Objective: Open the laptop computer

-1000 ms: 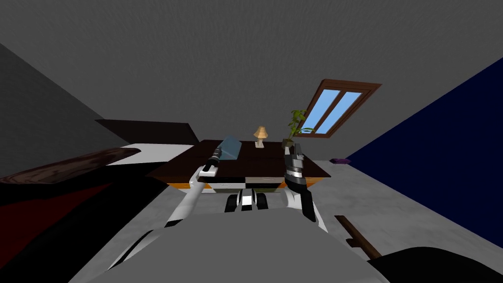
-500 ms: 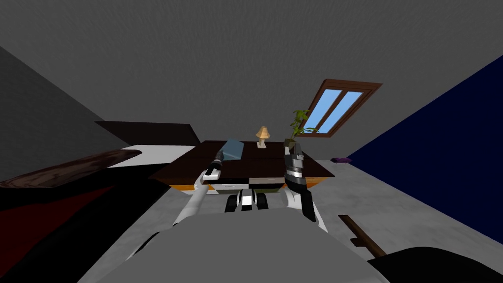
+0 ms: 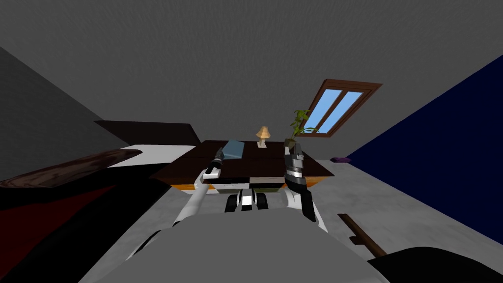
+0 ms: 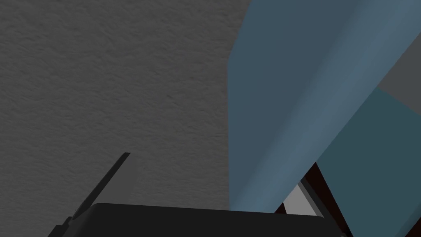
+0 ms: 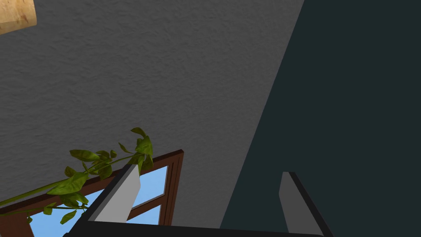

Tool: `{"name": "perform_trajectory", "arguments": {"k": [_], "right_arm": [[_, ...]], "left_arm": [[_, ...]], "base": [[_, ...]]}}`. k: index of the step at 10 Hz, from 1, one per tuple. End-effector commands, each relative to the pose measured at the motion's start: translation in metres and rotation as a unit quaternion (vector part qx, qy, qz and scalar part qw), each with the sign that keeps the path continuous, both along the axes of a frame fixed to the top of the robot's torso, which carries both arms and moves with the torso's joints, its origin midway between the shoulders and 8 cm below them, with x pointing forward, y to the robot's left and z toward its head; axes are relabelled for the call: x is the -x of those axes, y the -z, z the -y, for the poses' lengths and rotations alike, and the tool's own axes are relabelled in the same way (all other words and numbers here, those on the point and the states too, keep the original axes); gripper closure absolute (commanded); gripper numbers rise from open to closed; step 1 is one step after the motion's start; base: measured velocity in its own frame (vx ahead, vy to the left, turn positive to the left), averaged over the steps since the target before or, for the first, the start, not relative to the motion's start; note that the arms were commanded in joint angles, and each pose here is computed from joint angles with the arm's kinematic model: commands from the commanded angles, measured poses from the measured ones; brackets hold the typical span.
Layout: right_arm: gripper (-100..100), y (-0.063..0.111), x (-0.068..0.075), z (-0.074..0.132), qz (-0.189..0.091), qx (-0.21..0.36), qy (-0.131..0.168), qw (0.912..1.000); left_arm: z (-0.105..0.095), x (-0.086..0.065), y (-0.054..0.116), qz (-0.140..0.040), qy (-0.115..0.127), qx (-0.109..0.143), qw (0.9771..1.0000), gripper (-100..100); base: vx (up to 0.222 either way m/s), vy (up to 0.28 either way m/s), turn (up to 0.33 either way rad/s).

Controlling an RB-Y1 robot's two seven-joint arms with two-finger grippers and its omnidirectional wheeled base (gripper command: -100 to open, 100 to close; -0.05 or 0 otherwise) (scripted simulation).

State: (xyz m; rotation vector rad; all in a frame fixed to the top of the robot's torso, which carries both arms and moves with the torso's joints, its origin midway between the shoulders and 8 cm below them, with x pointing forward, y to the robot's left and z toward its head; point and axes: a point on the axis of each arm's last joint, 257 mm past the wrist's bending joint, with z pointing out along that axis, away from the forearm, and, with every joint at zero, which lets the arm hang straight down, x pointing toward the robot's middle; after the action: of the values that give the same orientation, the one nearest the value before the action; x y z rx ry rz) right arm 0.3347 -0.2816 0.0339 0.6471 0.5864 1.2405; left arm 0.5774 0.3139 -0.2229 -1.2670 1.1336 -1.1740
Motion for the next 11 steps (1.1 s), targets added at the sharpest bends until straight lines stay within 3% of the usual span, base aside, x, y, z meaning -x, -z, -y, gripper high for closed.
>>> {"name": "perform_trajectory", "arguments": {"k": [1,5,6,7,11], "right_arm": [[0,0.0,0.0,0.0,0.0,0.0,0.0,1.0],[0,0.0,0.0,0.0,0.0,0.0,0.0,1.0],[0,0.0,0.0,0.0,0.0,0.0,0.0,1.0],[0,0.0,0.0,0.0,0.0,0.0,0.0,1.0],[0,0.0,0.0,0.0,0.0,0.0,0.0,1.0]], "left_arm": [[0.0,-0.008,-0.016,0.002,0.0,0.0,1.0,-100],[-0.002,-0.016,-0.039,0.003,-0.001,0.001,1.0,-100],[-0.003,-0.014,-0.032,0.0,-0.001,0.0,1.0,-100],[-0.003,-0.014,-0.031,-0.002,-0.002,0.001,1.0,0],[-0.004,-0.013,-0.025,-0.008,-0.003,0.001,1.0,0]], "base": [[-0.027,-0.004,-0.01],[-0.026,-0.001,-0.005],[-0.01,-0.001,-0.001],[0.0,0.0,0.0],[0.0,0.0,0.0]]}}
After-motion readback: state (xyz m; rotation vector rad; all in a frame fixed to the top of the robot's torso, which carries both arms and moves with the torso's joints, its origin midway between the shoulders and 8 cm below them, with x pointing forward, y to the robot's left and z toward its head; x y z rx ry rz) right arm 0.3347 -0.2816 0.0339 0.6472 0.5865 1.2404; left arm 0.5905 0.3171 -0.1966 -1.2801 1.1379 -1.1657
